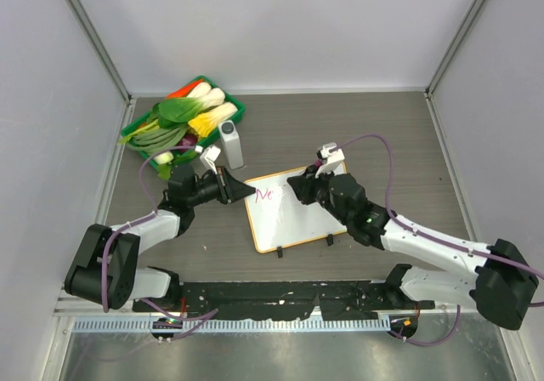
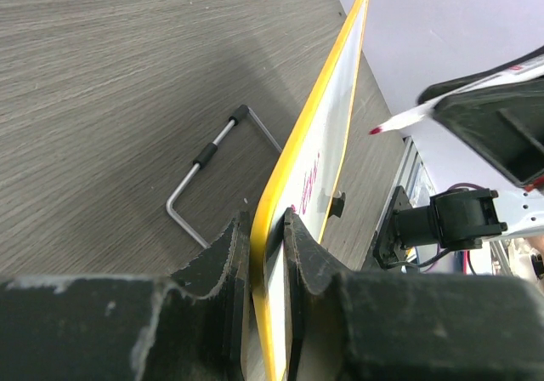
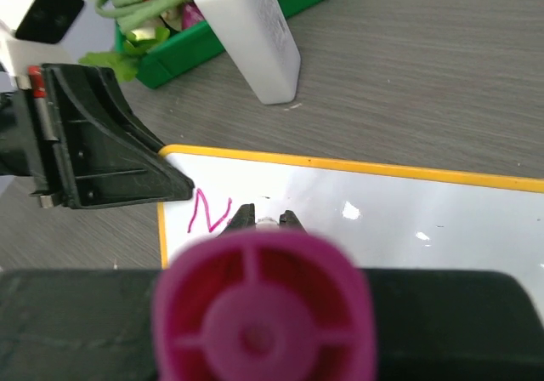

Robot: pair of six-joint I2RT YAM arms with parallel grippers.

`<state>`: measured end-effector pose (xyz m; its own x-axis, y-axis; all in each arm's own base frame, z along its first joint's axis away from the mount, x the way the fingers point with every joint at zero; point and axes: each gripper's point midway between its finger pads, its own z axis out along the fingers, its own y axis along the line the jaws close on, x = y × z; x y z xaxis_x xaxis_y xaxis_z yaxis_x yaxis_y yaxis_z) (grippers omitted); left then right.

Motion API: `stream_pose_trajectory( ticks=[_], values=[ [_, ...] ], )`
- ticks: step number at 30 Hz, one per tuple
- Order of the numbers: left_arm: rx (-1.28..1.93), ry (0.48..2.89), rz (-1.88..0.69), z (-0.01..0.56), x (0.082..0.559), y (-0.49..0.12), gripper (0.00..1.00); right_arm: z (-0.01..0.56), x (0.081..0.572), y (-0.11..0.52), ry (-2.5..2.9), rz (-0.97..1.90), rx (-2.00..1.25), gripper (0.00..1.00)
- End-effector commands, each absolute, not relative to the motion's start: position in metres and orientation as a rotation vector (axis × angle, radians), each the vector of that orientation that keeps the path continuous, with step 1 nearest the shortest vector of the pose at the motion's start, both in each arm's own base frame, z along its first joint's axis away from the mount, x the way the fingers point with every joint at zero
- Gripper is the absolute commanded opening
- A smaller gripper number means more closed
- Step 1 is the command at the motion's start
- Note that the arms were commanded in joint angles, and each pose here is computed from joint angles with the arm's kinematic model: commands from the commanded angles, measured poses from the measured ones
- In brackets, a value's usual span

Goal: Write a sentence on the whiteboard

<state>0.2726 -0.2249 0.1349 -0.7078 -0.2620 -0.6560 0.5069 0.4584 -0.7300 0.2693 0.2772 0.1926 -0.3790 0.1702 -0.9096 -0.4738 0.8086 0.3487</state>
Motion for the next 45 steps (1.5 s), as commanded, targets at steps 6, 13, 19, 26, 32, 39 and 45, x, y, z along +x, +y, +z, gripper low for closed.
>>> stream_pose_trajectory(
  ticks=[6,13,19,26,32,39,45],
  values=[
    [0.234,1.989,-1.245,0.124,0.273,-0.221,0.00,0.228,0.261,0.264,1.731,0.741,-0.217,0.01],
    [0.237,1.986,-1.248,0.125,0.273,-0.222,0.00,0.205,0.268,0.266,1.786,0.689,-0.227,0.01],
    [0.237,1.986,-1.246,0.125,0.272,-0.221,0.00,0.210,0.271,0.271,1.774,0.704,-0.219,0.01],
    [0.240,1.986,-1.241,0.125,0.271,-0.221,0.00,0.210,0.270,0.268,1.781,0.725,-0.215,0.01],
    [0.237,1.991,-1.240,0.124,0.272,-0.221,0.00,0.206,0.271,0.262,1.792,0.745,-0.197,0.01],
    [0.238,1.991,-1.239,0.124,0.272,-0.222,0.00,0.202,0.274,0.259,1.799,0.733,-0.198,0.01],
    [0.238,1.993,-1.238,0.123,0.272,-0.222,0.00,0.197,0.276,0.263,1.801,0.732,-0.207,0.01]
  ],
)
